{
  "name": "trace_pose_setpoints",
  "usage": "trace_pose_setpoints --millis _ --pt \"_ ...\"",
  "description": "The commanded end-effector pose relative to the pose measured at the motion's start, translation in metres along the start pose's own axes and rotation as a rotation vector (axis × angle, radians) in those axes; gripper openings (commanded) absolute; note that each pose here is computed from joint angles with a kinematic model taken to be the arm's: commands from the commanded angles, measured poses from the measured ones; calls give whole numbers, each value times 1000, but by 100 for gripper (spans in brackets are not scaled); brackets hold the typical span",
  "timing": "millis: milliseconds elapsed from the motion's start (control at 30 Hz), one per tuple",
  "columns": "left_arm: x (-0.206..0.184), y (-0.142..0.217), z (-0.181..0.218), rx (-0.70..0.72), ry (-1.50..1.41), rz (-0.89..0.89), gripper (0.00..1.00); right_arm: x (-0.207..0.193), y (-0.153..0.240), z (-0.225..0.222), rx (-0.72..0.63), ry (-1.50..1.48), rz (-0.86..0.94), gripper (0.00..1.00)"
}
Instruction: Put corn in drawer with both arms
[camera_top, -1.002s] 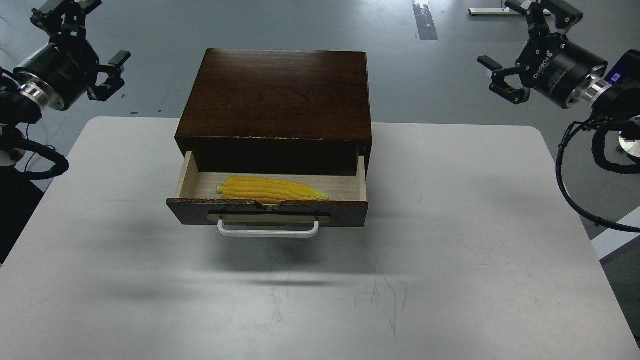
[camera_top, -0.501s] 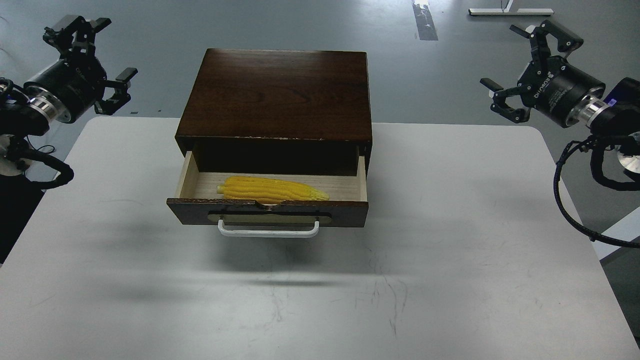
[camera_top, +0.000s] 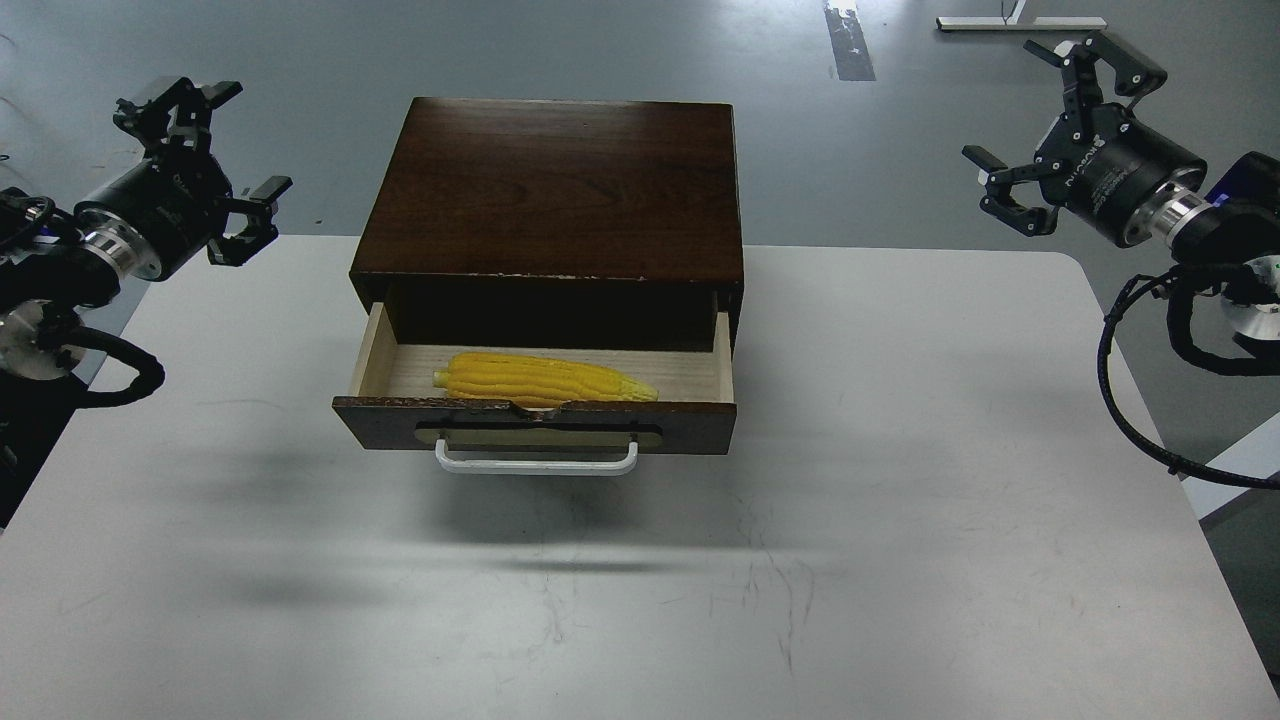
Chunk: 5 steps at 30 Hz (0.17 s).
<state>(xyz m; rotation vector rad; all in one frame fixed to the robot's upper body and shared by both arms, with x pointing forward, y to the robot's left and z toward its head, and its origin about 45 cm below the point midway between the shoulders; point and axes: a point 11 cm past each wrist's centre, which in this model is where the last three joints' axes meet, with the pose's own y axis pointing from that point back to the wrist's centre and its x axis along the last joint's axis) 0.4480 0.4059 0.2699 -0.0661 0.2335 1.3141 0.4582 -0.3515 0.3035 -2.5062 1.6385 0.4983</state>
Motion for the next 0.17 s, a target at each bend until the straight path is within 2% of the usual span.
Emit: trace_pose_setpoints --millis 0,134 --pt "-3 -1 -5 6 6 -2 98 -2 -1 1 -3 -4 -2 100" --pt "-3 -1 -4 4 8 -3 98 -7 -3 4 -7 -7 -15 100"
